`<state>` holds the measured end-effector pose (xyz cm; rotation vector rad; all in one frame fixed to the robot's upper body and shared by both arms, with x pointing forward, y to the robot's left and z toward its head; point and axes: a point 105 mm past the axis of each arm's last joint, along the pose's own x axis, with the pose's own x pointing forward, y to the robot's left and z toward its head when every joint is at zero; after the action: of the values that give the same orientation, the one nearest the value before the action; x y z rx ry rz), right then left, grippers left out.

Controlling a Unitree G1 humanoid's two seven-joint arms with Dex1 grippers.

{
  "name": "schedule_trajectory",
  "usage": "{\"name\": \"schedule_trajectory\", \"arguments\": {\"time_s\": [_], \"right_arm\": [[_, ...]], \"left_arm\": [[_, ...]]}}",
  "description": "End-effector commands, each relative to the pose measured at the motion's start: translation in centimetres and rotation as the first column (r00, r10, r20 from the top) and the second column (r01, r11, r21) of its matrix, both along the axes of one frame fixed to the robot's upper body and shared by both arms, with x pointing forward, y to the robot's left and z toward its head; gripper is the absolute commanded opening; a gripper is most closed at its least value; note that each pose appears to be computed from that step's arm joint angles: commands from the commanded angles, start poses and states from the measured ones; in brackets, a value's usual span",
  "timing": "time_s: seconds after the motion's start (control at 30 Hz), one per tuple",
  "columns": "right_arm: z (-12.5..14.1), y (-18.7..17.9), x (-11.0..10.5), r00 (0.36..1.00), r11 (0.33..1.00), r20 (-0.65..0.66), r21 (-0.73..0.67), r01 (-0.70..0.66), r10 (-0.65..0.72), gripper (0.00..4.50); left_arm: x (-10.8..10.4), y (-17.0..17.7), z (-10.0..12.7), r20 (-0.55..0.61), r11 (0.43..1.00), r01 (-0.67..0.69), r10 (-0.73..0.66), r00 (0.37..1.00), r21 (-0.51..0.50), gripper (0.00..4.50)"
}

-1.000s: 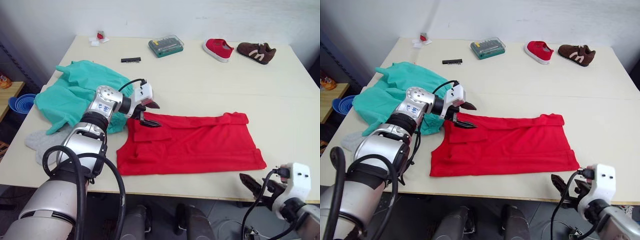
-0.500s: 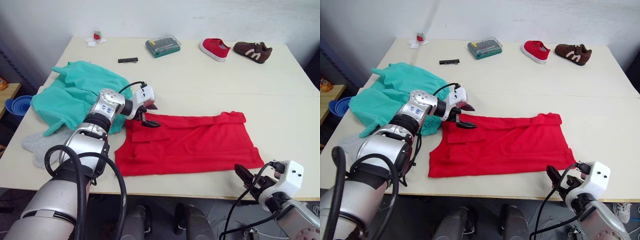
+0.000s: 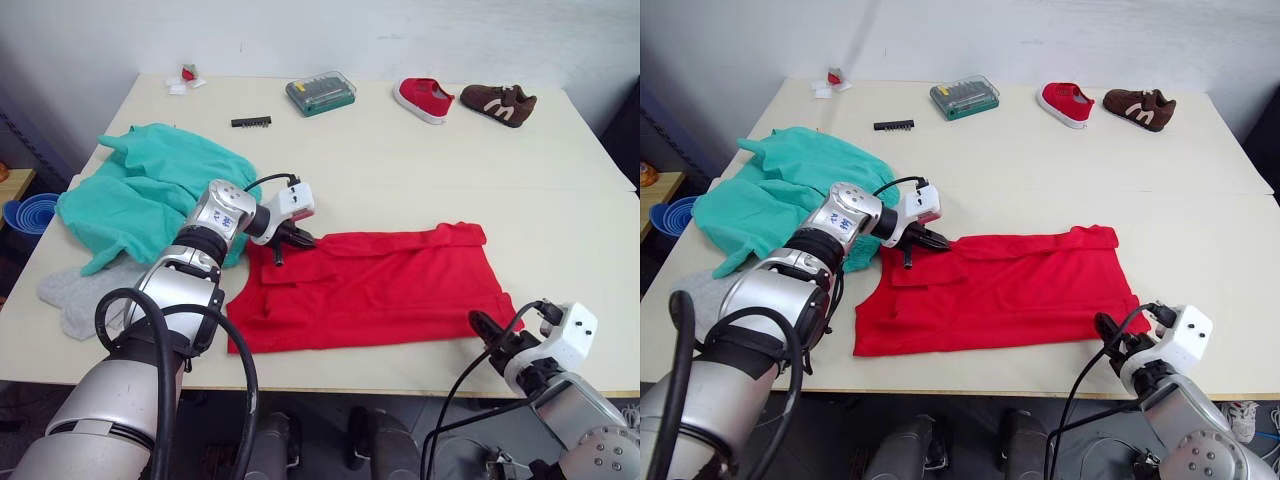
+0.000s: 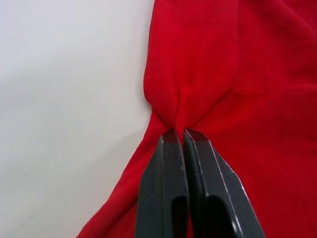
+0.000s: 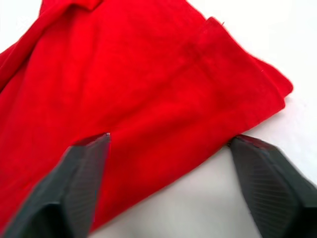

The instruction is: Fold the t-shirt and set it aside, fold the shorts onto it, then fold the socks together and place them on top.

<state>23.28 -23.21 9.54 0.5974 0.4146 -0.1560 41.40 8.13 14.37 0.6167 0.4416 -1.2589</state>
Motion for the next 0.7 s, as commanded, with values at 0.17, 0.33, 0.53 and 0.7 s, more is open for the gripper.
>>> {"name": "schedule_trajectory", "arguments": {"time_s": [0.17,0.33,0.53,0.7], "right_arm": [[-0.4,0.8,1.1,0.996,0.997,-0.03,0.023,-0.078,0.079,1.03],[0.6,1.2,2.2,0.988,0.987,-0.016,-0.035,-0.155,0.155,0.01],[4.5,1.7,6.9,0.954,0.929,0.019,-0.231,-0.288,0.301,0.01],[5.9,1.5,10.8,0.936,0.884,-0.005,-0.325,-0.335,0.352,0.01]], "left_arm": [[0.0,0.3,0.8,0.013,1.0,0.019,-0.019,1.0,-0.002,0.0],[-0.1,0.7,1.0,-0.007,1.0,0.014,-0.014,1.0,-0.017,0.0],[-1.1,1.5,0.8,-0.116,0.997,0.026,-0.034,0.993,-0.068,0.0],[-1.4,1.9,0.3,-0.167,0.995,-0.004,-0.013,0.986,-0.099,0.0]]}}
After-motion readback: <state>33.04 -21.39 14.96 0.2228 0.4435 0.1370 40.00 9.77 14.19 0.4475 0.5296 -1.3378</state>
